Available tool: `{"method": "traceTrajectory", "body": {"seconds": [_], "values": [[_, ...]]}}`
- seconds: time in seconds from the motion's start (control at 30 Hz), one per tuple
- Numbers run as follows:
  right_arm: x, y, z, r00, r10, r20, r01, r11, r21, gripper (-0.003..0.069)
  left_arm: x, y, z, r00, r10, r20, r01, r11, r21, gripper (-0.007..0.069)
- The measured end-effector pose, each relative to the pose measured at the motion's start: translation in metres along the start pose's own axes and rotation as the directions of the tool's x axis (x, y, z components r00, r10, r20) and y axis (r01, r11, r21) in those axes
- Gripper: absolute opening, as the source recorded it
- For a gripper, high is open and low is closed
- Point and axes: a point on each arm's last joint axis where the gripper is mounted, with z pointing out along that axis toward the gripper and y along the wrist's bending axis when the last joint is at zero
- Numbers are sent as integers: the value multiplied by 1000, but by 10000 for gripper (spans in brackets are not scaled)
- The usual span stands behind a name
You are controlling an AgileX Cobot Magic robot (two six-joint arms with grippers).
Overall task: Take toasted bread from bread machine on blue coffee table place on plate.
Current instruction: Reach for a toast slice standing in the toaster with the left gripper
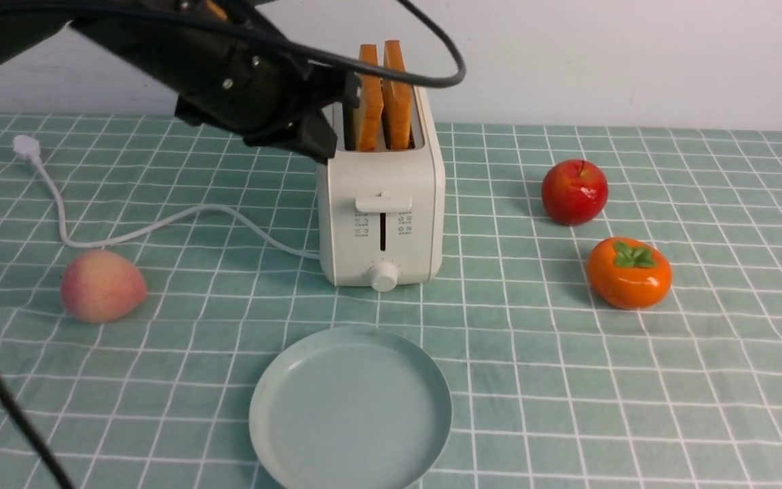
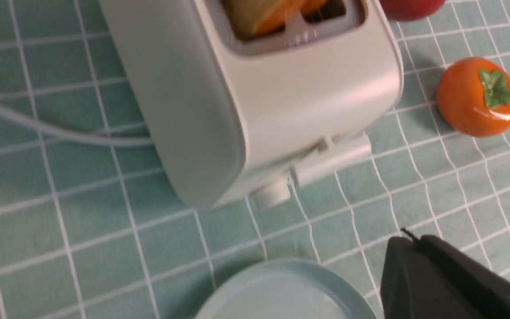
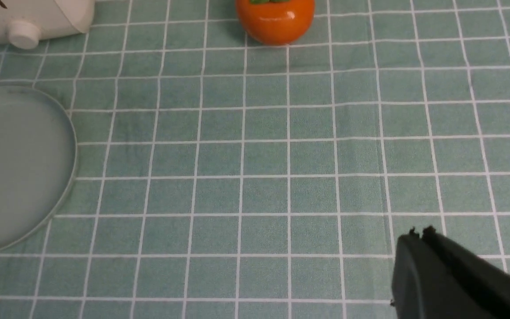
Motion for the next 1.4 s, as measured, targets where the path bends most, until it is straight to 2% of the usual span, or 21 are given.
{"method": "traceTrajectory", "body": {"seconds": [0.13, 0.3, 0.37, 0.4, 0.43, 0.47, 0.53, 0.6, 0.7, 0.77, 0.87, 1.03, 1.1, 1.4], "values": [[6, 1, 7, 999, 9, -33, -10, 1000, -15, -18, -22, 0, 17, 999, 47, 26, -47, 999, 10, -13], [9, 4, 13, 999, 28, -37, -29, 999, -44, -16, -40, 6, 41, 992, 51, 112, -51, 999, 5, 74], [7, 5, 13, 999, 34, -21, -35, 998, -56, -14, -43, 10, 52, 987, 62, 151, -63, 998, -2, 180], [7, 5, 13, 999, 35, -19, -36, 998, -59, -14, -43, 11, 55, 986, 66, 154, -67, 998, -3, 201], [6, 5, 13, 999, 38, -6, -38, 997, -65, -12, -44, 14, 63, 981, 81, 174, -82, 997, -6, 302], [5, 6, 13, 999, 38, 1, -38, 997, -67, -11, -44, 15, 65, 980, 88, 178, -89, 996, -5, 335], [4, 6, 13, 999, 39, 21, -38, 997, -71, -10, -45, 18, 74, 975, 106, 196, -107, 994, -8, 456], [3, 6, 14, 999, 40, 32, -38, 997, -74, -8, -45, 20, 80, 971, 117, 207, -117, 993, -14, 515], [2, 6, 14, 998, 41, 45, -38, 996, -77, -8, -45, 24, 89, 969, 116, 218, -114, 993, -20, 554], [1, 6, 14, 998, 41, 48, -38, 996, -78, -6, -44, 27, 95, 969, 116, 220, -113, 993, -28, 549], [1, 6, 14, 998, 41, 48, -38, 996, -78, -4, -44, 28, 97, 966, 132, 221, -125, 991, -45, 439], [1, 6, 14, 998, 41, 48, -38, 996, -78, -1, -44, 27, 94, 967, 147, 209, -139, 989, -52, 120], [1, 6, 14, 998, 41, 48, -38, 996, -78, 1, -44, 27, 94, 968, 150, 204, -142, 989, -52, 41], [1, 6, 14, 998, 41, 48, -38, 996, -78, 5, -43, 25, 86, 969, 177, 175, -167, 984, -69, 43]]}}
